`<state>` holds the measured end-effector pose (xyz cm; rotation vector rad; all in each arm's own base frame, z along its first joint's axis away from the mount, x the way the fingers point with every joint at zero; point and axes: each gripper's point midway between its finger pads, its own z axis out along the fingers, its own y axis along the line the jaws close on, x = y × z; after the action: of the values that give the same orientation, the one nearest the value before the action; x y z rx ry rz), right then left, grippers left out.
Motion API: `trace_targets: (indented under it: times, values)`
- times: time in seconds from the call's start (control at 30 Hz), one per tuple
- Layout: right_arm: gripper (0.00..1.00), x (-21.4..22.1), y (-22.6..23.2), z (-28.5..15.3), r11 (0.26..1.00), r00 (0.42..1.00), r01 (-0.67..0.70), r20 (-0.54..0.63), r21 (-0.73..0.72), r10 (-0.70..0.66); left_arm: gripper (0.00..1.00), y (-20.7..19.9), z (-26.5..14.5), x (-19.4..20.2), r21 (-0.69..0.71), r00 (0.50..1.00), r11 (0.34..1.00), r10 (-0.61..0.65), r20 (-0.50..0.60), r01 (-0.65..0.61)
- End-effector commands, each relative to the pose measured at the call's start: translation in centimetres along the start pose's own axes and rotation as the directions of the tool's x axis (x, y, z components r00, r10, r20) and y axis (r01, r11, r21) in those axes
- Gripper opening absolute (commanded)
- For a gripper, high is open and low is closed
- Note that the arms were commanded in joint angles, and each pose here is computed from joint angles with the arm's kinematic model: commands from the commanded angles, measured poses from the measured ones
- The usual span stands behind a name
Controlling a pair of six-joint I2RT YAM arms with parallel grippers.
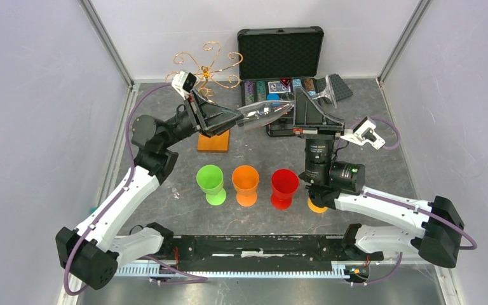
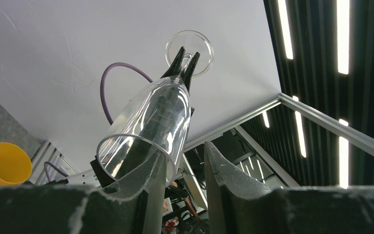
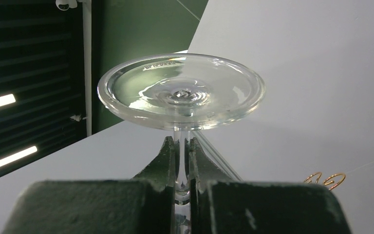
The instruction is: Take the wine glass off the wine glass rack
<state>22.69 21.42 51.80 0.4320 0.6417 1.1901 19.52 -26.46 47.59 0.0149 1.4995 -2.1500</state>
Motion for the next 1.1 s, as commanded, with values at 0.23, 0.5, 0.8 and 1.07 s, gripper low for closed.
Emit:
trace_targets:
  times: [0.23, 0.5, 0.8, 1.07]
  values:
    - [0.00, -0.5, 0.1, -0.6, 0.999, 0.999, -0.025, 0.044, -0.028, 0.026, 0.33, -3.5, 0.6, 2.0, 0.105, 0.995, 0.994, 0.040, -0.086, -0.030]
    - [0.00, -0.3, -0.2, -0.7, 0.999, 0.999, -0.040, 0.035, -0.021, 0.041, 0.03, -3.7, 0.8, 2.0, 0.113, 0.994, 0.992, 0.062, -0.088, -0.052]
    - [0.28, -1.1, -0.5, -1.3, 0.998, 0.998, -0.054, 0.043, -0.016, 0.055, 0.02, -4.4, 1.0, 1.3, 0.145, 0.990, 0.981, 0.137, -0.031, -0.131]
    - [0.51, -1.9, -0.8, -1.8, 0.998, 0.997, -0.056, 0.049, -0.010, 0.057, 0.02, -3.5, 1.6, 0.4, 0.129, 0.991, 0.983, 0.133, -0.002, -0.132]
